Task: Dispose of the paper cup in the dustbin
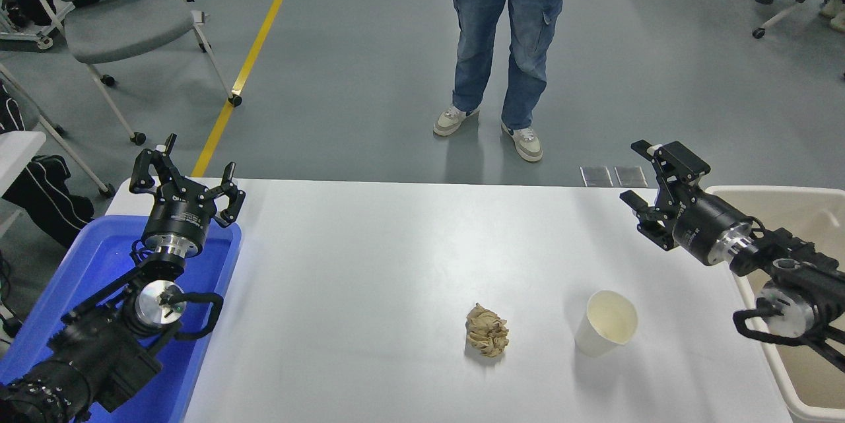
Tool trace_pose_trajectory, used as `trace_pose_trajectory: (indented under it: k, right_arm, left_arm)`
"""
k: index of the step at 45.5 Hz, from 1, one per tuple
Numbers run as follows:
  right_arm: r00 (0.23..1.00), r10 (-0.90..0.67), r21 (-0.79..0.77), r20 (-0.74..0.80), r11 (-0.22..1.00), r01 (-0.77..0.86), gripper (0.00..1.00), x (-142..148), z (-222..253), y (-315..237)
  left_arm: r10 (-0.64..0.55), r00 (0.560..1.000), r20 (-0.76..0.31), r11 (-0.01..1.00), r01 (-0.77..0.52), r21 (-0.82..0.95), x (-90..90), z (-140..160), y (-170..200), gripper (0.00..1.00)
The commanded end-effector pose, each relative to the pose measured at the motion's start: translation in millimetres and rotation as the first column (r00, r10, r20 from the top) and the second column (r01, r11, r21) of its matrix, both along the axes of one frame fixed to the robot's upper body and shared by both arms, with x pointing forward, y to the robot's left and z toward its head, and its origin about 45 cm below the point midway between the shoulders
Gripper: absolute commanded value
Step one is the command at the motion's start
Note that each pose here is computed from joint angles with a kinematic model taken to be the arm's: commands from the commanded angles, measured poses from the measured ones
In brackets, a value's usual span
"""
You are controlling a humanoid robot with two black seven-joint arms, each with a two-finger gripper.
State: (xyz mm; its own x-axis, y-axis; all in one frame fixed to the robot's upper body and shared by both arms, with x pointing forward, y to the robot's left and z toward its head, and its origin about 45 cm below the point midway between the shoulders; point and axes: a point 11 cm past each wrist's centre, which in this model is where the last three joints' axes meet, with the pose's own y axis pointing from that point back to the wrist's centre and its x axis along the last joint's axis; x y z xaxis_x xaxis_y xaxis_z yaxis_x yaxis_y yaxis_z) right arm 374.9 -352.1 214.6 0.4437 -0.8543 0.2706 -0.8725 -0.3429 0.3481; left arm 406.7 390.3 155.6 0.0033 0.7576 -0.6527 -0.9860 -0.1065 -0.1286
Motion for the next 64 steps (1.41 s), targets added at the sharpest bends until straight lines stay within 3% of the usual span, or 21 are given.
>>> trace_pose_trajectory:
  k: [1, 8, 20, 34, 64]
  right_arm:
    - [0.988, 0.114, -0.310, -0.101, 0.940, -0.140, 1.00, -24, 14, -4]
    - [0.946, 0.284, -0.534, -0.157, 0.781, -0.323, 1.00, -44, -7, -2]
    - [0.881, 0.388, -0.593, -0.271, 0.653, -0.471, 1.00, -65, -32, 5]
    - [0.722, 0.539, -0.648, -0.433, 0.370, -0.666, 1.00, -69, -74, 37]
    - [0.740, 0.526, -0.691, -0.419, 0.345, -0.635, 0.98, -50, -77, 29]
  left_arm:
    - [0.000, 1.000, 0.000, 1.000, 0.000, 0.000, 0.0, 0, 0, 1.00]
    - [0.000, 1.000, -0.002, 1.000, 0.000, 0.000, -0.5, -1, 0, 1.00]
    - [0.000, 1.000, 0.000, 1.000, 0.000, 0.000, 0.0, 0, 0, 1.00]
    - [0.000, 1.000, 0.000, 1.000, 0.000, 0.000, 0.0, 0, 0, 1.00]
    - [0.000, 1.000, 0.000, 1.000, 0.000, 0.000, 0.0, 0, 0, 1.00]
